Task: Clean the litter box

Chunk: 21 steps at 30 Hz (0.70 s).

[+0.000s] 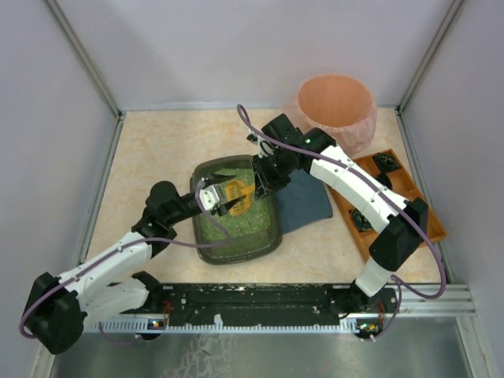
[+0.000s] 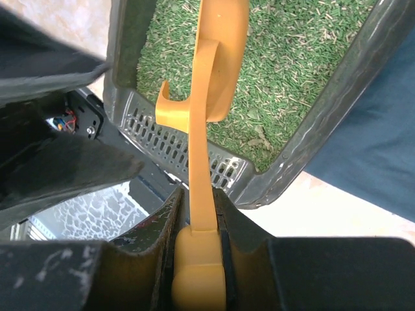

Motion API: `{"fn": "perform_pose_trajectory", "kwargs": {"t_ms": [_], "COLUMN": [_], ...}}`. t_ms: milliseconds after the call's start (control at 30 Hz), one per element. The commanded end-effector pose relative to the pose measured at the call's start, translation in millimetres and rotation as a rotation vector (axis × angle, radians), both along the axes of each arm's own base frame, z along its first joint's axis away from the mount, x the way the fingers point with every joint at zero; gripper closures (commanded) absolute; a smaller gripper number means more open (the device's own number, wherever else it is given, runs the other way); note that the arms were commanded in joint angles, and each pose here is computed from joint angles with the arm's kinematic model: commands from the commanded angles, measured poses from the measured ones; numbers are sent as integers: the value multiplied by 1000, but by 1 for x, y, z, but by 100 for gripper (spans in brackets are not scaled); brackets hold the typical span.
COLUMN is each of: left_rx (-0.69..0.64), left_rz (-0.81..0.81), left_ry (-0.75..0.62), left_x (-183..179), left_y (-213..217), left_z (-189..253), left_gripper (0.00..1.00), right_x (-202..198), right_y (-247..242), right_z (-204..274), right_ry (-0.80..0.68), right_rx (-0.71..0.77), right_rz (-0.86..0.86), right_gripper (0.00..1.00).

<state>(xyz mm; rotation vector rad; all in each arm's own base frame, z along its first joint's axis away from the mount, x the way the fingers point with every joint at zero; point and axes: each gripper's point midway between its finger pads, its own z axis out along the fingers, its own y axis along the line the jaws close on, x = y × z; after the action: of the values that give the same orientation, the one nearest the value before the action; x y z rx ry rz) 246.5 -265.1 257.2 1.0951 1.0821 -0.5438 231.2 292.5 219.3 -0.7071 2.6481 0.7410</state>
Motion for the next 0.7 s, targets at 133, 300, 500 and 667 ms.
{"fn": "perform_pose_trajectory", "kwargs": {"t_ms": [133,300,500,667], "left_rx": [51,86,108,99], "left_rz": [-28,-33,-86,-109], "left_ry": [48,66,73,96], "left_x": [13,22,17,9], "left_y": [-14,-20,-26,-27], "left_z": [-15,-23,-26,-25], "left_gripper": [32,34,73,100], "right_x": [-14,-19,-13,7], "right_y": [14,20,23,21], "right_z": [50,57,55,64], "right_ry": [-53,-44,-62,-166], "right_rx": [169,212,225,219], "right_rz": [72,99,88,11], "right_gripper": [100,100,90,56]}}
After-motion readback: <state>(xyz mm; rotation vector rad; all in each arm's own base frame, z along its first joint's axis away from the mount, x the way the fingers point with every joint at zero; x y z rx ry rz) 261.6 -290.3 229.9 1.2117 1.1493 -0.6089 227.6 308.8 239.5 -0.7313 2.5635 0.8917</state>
